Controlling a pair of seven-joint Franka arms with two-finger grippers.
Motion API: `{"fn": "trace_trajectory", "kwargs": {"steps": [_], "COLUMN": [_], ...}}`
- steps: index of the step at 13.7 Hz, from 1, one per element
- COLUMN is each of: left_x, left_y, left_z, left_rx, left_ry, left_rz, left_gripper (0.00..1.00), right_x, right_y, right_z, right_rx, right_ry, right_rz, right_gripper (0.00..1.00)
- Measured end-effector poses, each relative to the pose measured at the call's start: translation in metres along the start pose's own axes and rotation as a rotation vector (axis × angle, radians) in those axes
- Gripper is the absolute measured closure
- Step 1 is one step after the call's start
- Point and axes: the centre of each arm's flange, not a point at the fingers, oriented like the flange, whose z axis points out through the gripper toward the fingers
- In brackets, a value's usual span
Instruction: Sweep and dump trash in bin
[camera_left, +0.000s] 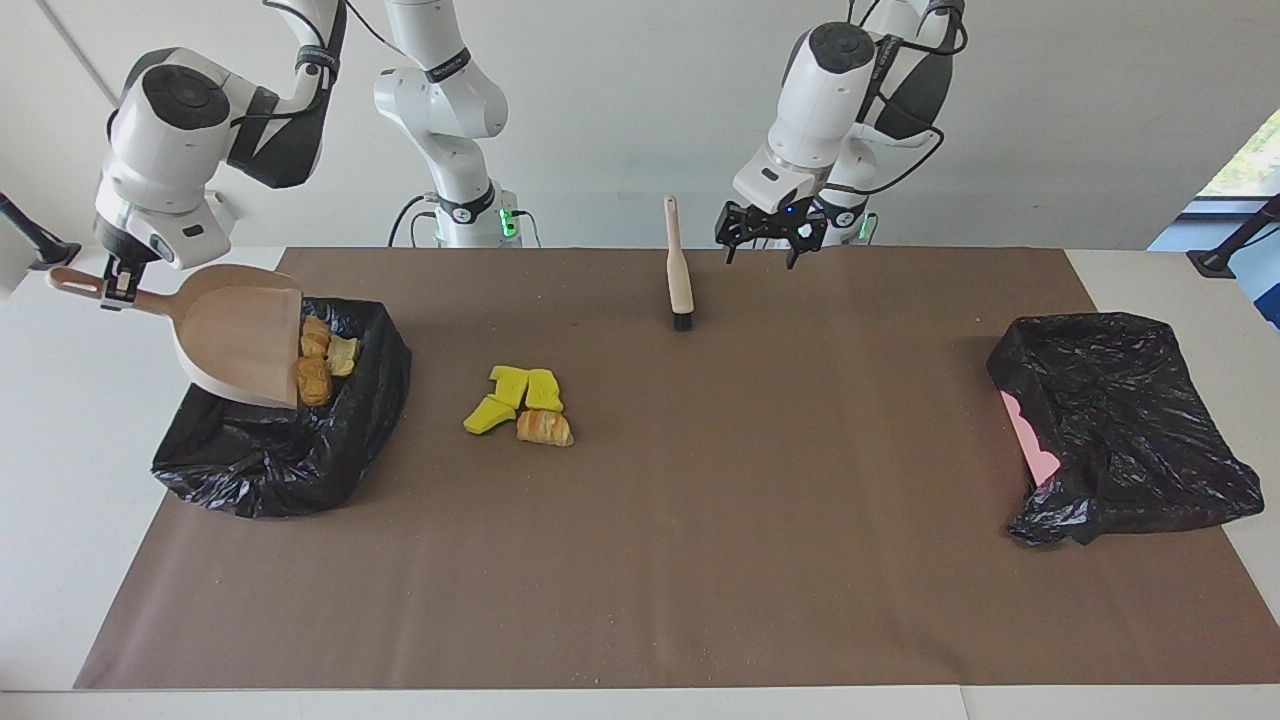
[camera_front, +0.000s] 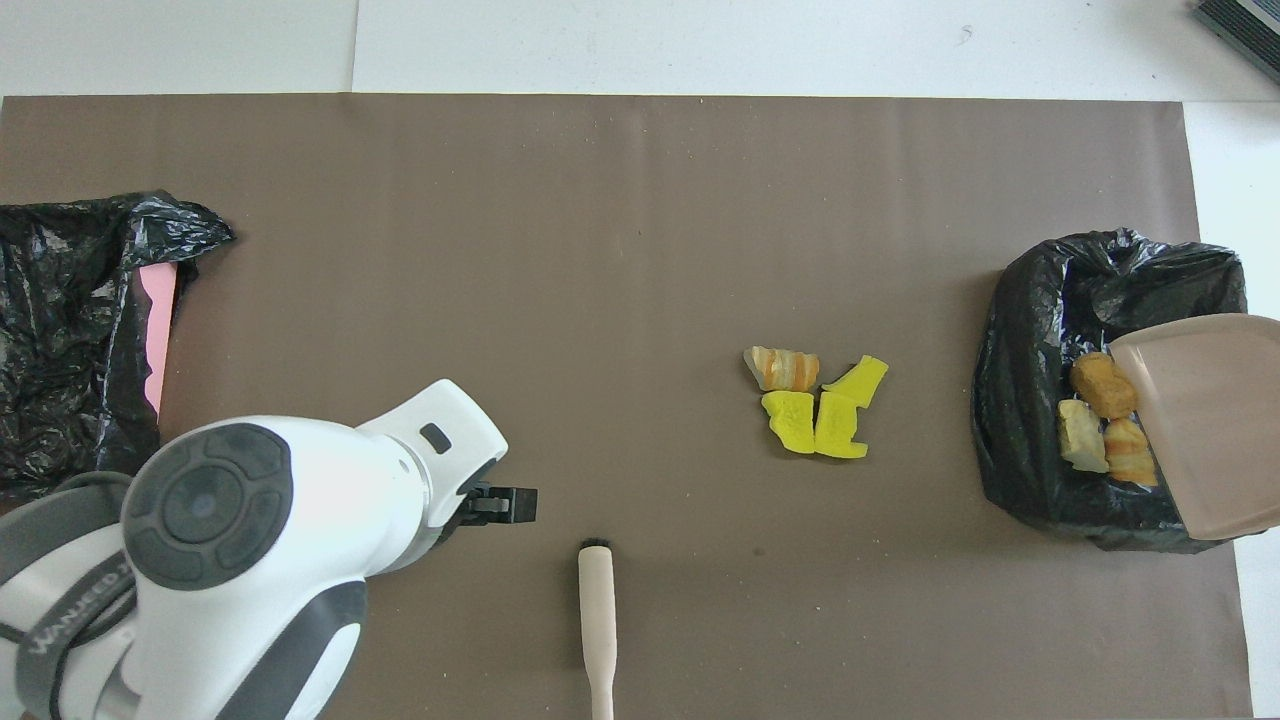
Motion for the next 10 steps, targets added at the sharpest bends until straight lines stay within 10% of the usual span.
{"fn": "trace_trajectory", "kwargs": {"steps": [6,10], "left_x": [0.057,0.061], "left_y": [-0.082,-0.147], "left_z": [-0.075,-0.133], "left_rx": [0.019,0.024], "left_ry": [0.07,0.079], "left_rz": [0.01,-0.007], "left_gripper": [0.0,0.0], "right_x": [-0.04,-0.062], "right_y": [-0.025,-0.053], "right_z": [-0.034,-0.073], "right_rx": [0.004,0.006], "right_ry": [-0.045,0.089], "right_rz": [0.042,0.218], "right_gripper": [0.69,0.69]}}
